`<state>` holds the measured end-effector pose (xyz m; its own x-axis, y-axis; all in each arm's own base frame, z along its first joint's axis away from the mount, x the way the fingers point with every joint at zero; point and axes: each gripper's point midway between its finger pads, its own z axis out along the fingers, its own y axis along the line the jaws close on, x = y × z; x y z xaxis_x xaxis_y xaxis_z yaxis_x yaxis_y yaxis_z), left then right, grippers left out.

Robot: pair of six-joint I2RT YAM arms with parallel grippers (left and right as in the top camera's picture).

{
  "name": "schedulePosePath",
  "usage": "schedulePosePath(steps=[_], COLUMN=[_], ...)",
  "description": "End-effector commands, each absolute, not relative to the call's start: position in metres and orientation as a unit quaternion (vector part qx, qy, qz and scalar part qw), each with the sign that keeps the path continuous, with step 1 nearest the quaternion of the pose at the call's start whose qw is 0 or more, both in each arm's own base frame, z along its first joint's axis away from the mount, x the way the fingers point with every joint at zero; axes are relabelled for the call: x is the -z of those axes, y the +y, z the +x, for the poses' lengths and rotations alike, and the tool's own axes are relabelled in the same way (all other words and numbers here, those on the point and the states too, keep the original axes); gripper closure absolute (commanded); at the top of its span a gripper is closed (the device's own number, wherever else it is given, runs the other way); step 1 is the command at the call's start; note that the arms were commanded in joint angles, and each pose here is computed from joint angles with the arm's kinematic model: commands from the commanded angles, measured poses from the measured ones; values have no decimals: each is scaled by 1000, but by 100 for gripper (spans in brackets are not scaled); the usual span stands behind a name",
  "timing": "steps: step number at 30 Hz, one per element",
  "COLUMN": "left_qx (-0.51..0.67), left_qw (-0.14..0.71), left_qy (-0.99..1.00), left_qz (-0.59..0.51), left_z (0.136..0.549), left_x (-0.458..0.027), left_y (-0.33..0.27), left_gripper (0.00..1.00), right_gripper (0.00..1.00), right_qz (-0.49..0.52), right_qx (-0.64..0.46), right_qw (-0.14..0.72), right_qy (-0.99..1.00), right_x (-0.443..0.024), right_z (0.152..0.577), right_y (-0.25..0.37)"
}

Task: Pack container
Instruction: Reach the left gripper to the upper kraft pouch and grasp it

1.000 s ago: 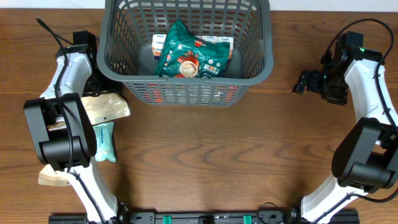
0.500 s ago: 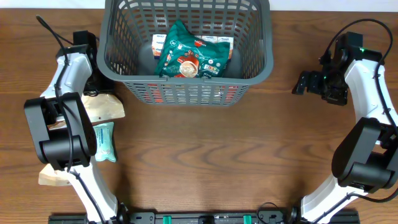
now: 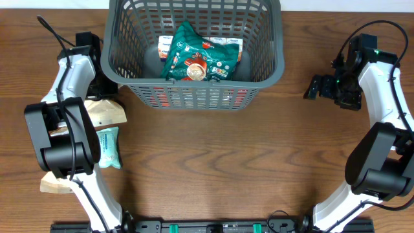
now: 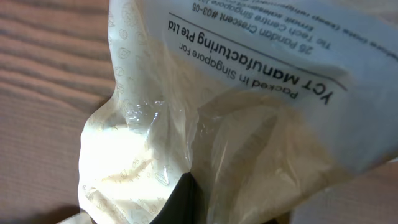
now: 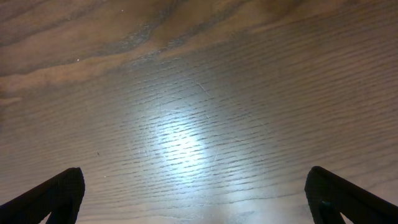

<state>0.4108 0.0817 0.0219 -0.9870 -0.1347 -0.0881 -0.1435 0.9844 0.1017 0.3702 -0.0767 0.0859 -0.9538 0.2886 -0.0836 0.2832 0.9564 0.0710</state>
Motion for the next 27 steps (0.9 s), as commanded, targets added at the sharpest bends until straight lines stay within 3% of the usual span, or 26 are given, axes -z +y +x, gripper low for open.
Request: schedulePosePath(steps=[1,14,27], left_qx=[-52,-63,-67], left_qw=[22,132,153], left_qy=[996,986,981], left_qz=[-65,-78,-94], left_z=[400,409,402], left_x=[-20,-109,-132], left_y=[81,88,99], left_gripper=[94,94,94], right_gripper=[1,1,1], right_qz=[138,139,137], right_qx=[-26,-26,-26], right_qw=[44,42,41], right_qy=[989,989,989], right_x=[-85,-85,-85], right_z=[368,367,366], right_y=[-77,-77,-77])
